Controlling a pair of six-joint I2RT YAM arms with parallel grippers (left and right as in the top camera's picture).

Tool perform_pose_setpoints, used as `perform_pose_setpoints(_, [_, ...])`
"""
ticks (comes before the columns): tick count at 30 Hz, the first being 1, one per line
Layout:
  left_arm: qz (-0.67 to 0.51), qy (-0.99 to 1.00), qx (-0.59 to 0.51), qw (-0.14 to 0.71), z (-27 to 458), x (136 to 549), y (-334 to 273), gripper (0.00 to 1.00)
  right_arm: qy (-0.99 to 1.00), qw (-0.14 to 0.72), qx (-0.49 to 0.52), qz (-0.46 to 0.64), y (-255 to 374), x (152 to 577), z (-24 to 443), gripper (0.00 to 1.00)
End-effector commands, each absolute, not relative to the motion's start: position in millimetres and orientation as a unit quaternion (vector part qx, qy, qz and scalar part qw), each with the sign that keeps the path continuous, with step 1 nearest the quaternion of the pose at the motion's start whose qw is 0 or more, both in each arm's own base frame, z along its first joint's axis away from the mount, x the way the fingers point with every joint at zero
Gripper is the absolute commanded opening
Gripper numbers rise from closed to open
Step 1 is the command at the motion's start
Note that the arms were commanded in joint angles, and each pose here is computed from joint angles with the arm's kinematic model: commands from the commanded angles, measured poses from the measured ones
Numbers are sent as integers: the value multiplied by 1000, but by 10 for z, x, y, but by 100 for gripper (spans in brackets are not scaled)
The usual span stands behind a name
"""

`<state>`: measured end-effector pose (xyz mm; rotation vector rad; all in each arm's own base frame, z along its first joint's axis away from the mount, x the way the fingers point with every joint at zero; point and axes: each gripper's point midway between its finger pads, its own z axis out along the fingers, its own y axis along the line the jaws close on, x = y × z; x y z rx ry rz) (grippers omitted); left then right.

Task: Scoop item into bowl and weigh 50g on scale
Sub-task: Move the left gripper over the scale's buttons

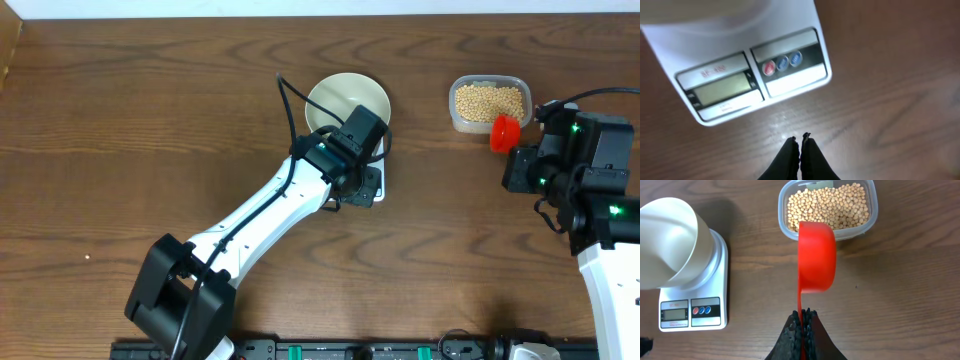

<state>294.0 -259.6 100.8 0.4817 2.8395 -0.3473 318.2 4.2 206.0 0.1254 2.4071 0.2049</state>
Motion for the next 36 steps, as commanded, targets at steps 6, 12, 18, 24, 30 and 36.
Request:
perform_pose_setpoints(6, [-90,972,145,164,1008,3141,-2548,7,928,360,53,79,22,3203,2121,1])
perform_pose_setpoints(12, [-85,973,143,157,838,3090,-2500,7,928,360,53,79,22,3204,2122,1])
perform_pose_setpoints(18, [-86,975,134,156,671,3050,-2466,7,928,360,53,79,22,3203,2121,1])
perform_pose_setpoints(24, [-90,973,132,165,680,3090,-2490,7,928,360,53,79,22,3203,2121,1])
perform_pose_setpoints(30, [-81,973,127,174,687,3112,-2483,7,928,360,52,79,21,3203,2121,1])
perform_pose_setpoints(36, [-70,967,150,192,707,3045,-2621,8,928,360,52,79,21,3204,2122,1])
